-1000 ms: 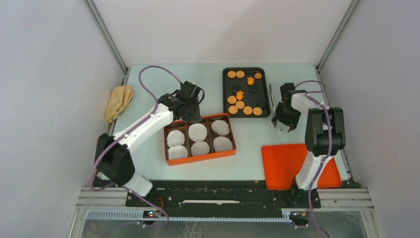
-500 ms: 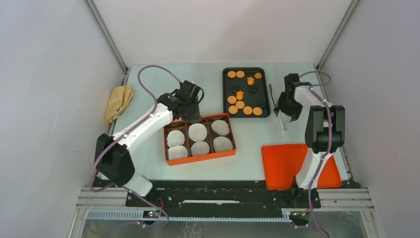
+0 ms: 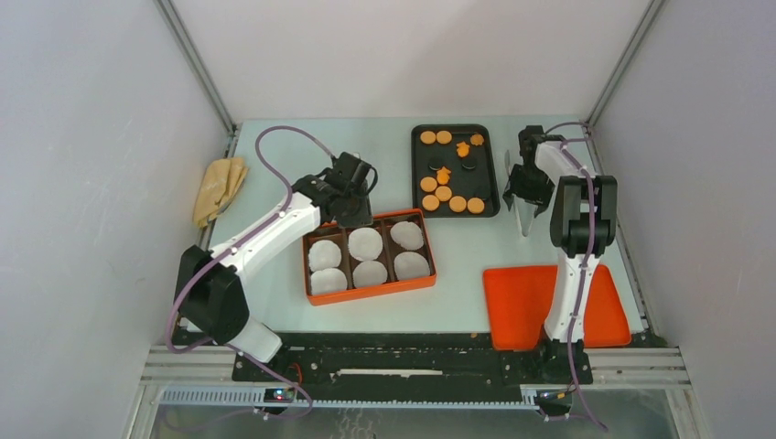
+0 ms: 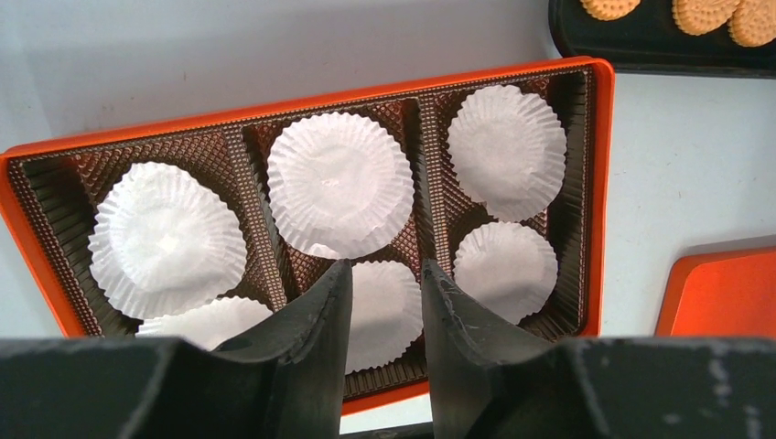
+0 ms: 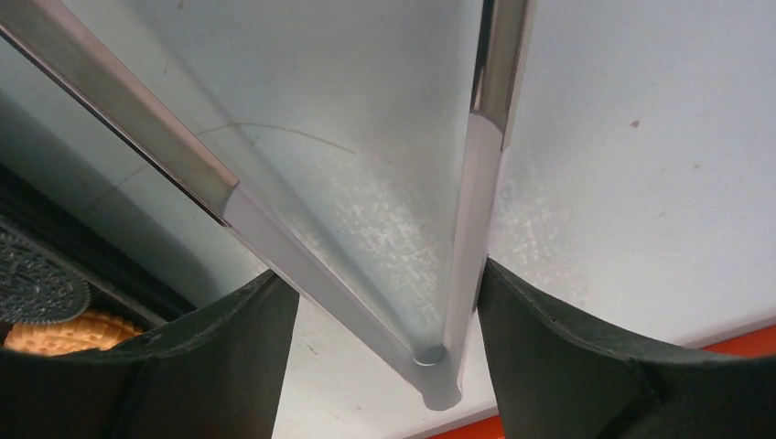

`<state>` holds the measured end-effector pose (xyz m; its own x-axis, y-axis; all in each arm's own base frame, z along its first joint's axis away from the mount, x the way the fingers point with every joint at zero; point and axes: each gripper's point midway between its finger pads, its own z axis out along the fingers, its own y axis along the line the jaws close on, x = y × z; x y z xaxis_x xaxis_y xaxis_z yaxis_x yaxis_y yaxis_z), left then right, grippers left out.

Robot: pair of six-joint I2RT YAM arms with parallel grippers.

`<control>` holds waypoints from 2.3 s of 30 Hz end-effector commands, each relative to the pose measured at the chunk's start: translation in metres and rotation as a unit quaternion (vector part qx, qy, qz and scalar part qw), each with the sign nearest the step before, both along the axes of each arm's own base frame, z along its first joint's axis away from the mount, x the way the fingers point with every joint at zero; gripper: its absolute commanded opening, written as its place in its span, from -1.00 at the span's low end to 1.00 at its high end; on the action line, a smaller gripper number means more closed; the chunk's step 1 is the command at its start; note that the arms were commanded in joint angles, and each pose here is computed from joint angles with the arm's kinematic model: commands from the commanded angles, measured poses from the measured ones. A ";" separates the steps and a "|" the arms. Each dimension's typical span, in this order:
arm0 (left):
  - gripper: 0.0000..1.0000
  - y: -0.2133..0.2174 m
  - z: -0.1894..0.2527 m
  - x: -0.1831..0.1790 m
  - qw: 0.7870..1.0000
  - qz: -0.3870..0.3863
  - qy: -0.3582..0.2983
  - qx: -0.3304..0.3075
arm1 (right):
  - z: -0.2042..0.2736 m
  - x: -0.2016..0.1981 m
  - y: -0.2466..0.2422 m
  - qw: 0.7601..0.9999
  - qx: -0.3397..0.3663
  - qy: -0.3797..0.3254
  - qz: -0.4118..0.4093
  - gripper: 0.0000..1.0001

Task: Pack the cookies

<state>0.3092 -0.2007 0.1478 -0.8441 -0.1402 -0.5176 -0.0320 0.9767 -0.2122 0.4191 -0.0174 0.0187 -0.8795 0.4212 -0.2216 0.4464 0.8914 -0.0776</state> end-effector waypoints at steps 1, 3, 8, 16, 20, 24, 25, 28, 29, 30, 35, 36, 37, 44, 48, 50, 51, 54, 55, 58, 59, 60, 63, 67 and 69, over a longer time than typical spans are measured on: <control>-0.22 -0.004 0.005 -0.002 1.000 0.008 -0.013 -0.018 | 0.008 0.006 -0.036 0.996 -0.083 0.031 0.006 0.56; -0.20 -0.007 0.005 -0.003 1.000 0.006 -0.012 -0.018 | 0.009 0.012 -0.036 0.996 -0.078 0.040 0.014 0.56; -0.15 -0.014 0.004 -0.004 1.000 -0.003 -0.010 -0.018 | 0.002 0.018 -0.032 0.995 -0.074 0.055 0.048 0.55; -0.14 -0.019 -0.002 -0.007 1.000 -0.007 -0.002 -0.016 | -0.016 0.009 -0.017 0.993 -0.017 0.071 0.092 0.53; -0.14 -0.021 -0.004 -0.010 1.000 -0.008 0.001 -0.016 | -0.019 0.004 -0.006 0.991 0.031 0.065 0.110 0.54; -0.14 -0.025 -0.004 -0.011 1.000 -0.011 0.002 -0.017 | -0.025 -0.007 0.008 0.987 0.079 0.072 0.123 0.54; -0.14 -0.026 -0.004 -0.011 1.000 -0.012 0.003 -0.018 | -0.026 -0.009 0.009 0.986 0.080 0.075 0.124 0.51; -0.14 -0.028 -0.005 -0.012 1.000 -0.013 0.004 -0.019 | -0.031 -0.013 0.010 0.985 0.084 0.083 0.125 0.34; -0.15 -0.029 -0.004 -0.013 1.000 -0.013 0.005 -0.020 | -0.033 -0.014 0.009 0.985 0.084 0.087 0.124 0.24; -0.15 -0.030 -0.005 -0.013 1.000 -0.013 0.005 -0.020 | -0.034 -0.015 0.009 0.985 0.084 0.089 0.122 0.17; -0.15 -0.031 -0.005 -0.014 1.000 -0.015 0.006 -0.015 | -0.031 -0.015 0.008 0.987 0.077 0.079 0.113 -0.09; -0.16 -0.032 -0.005 -0.014 1.000 -0.015 0.006 -0.014 | -0.025 -0.014 0.008 0.989 0.073 0.071 0.108 -0.09; -0.15 -0.032 -0.004 -0.013 1.000 -0.015 0.005 -0.014 | -0.018 -0.013 0.008 0.990 0.071 0.062 0.107 -0.10; -0.16 -0.036 0.012 -0.006 1.000 -0.019 -0.013 -0.017 | 0.060 -0.004 0.021 0.992 0.021 -0.041 0.116 -0.12; -0.16 -0.038 0.021 0.000 0.999 -0.020 -0.025 -0.016 | 0.096 -0.011 0.039 0.988 0.009 -0.072 0.139 -0.16; -0.15 -0.039 0.029 0.008 0.999 -0.021 -0.035 -0.009 | 0.112 -0.018 0.050 0.984 0.002 -0.085 0.157 -0.17; -0.15 -0.039 0.037 0.013 0.999 -0.020 -0.044 -0.008 | 0.120 -0.022 0.057 0.982 0.003 -0.094 0.167 -0.17; -0.15 -0.044 0.061 0.036 0.997 -0.018 -0.071 -0.012 | 0.144 -0.035 0.084 0.971 0.030 -0.125 0.200 -0.17; -0.14 -0.045 0.071 0.046 0.996 -0.016 -0.083 -0.014 | 0.149 -0.041 0.095 0.967 0.044 -0.132 0.215 -0.17; -0.14 -0.045 0.086 0.068 0.994 -0.002 -0.102 -0.025 | 0.160 -0.058 0.117 0.956 0.058 -0.152 0.244 -0.17; -0.14 -0.045 0.088 0.074 0.994 0.001 -0.104 -0.032 | 0.163 -0.064 0.121 0.954 0.055 -0.157 0.249 -0.18; -0.15 -0.046 0.089 0.078 0.994 0.003 -0.104 -0.038 | 0.166 -0.069 0.121 0.954 0.044 -0.161 0.249 -0.18; -0.17 -0.043 0.081 0.083 0.994 0.008 -0.101 -0.043 | 0.171 -0.085 0.125 0.948 0.015 -0.178 0.262 -0.19; -0.22 -0.033 0.064 0.081 0.995 0.018 -0.100 -0.025 | 0.160 -0.098 0.134 0.939 -0.005 -0.197 0.281 -0.19; -0.24 -0.028 0.061 0.080 0.994 0.025 -0.106 -0.022 | 0.151 -0.095 0.136 0.938 -0.019 -0.200 0.284 -0.19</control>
